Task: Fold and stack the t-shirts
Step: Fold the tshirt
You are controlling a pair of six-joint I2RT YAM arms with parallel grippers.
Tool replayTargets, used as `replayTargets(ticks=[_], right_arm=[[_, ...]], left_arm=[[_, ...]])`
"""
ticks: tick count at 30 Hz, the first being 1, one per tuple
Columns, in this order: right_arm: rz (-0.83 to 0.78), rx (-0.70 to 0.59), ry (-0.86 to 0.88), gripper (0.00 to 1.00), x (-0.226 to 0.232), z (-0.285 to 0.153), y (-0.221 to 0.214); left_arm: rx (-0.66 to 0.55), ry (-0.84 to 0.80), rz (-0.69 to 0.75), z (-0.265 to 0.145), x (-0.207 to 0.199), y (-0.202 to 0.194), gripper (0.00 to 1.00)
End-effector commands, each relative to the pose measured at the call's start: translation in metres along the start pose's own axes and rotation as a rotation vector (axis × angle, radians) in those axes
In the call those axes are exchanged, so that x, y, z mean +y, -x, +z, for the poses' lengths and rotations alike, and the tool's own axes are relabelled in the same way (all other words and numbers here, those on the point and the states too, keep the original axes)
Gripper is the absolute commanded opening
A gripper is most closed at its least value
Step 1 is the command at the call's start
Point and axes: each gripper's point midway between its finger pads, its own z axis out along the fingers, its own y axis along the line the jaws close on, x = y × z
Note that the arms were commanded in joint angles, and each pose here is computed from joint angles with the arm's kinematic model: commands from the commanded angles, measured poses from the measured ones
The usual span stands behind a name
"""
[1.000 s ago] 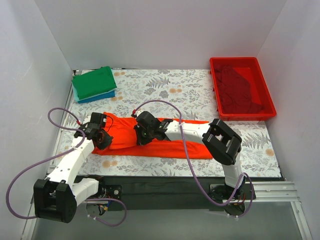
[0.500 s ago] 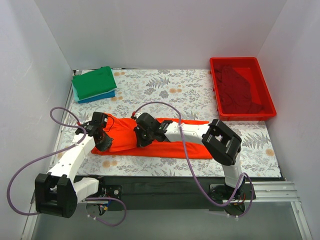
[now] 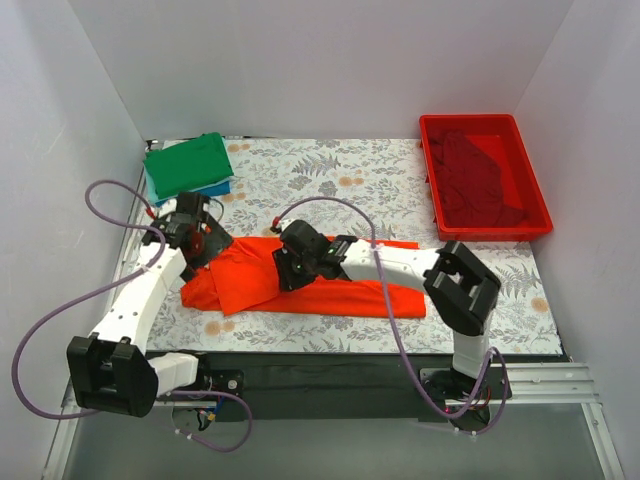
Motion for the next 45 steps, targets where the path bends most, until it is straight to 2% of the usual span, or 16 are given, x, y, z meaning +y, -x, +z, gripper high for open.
replayTargets(ticks=[1, 5, 6, 9, 13, 16, 26, 35, 45], right_arm=[[0.025, -0.139, -0.046, 0.41, -0.023, -0.050, 0.044], [0.083, -0.219, -0.112, 0.41, -0.076, -0.094, 0.057], [0.084, -0.203, -0.143, 0.41, -0.093, -0.097, 0.047], [0.129, -0.216, -0.221, 0.41, -0.143, -0.120, 0.043], [0.205, -0.233, -0.323, 0.41, -0.203, -0.144, 0.031], [0.266, -0.237, -0.367, 0.41, -0.235, -0.156, 0.020], [0.303, -0.180, -0.521, 0.41, -0.297, -0.159, 0.008], [0.348, -0.113, -0.597, 0.41, -0.321, -0.153, -0.017], [0.363, -0.097, -0.655, 0.42, -0.342, -0.153, -0.025]], left_arm=[[-0.169, -0.080, -0.005, -0.020, -0.029, 0.068, 0.91], [-0.133, -0.143, 0.004, 0.013, -0.049, 0.095, 0.87], [-0.115, -0.127, -0.005, 0.032, -0.049, 0.102, 0.86], [-0.112, -0.147, 0.016, 0.053, -0.063, 0.115, 0.82], [-0.056, -0.121, 0.044, 0.098, -0.073, 0.112, 0.78], [-0.054, -0.107, 0.058, 0.114, -0.077, 0.117, 0.76], [-0.044, -0.072, 0.070, 0.148, -0.071, 0.124, 0.61], [-0.029, -0.094, 0.058, 0.154, -0.074, 0.121, 0.52], [-0.025, -0.117, 0.044, 0.155, -0.077, 0.119, 0.33]])
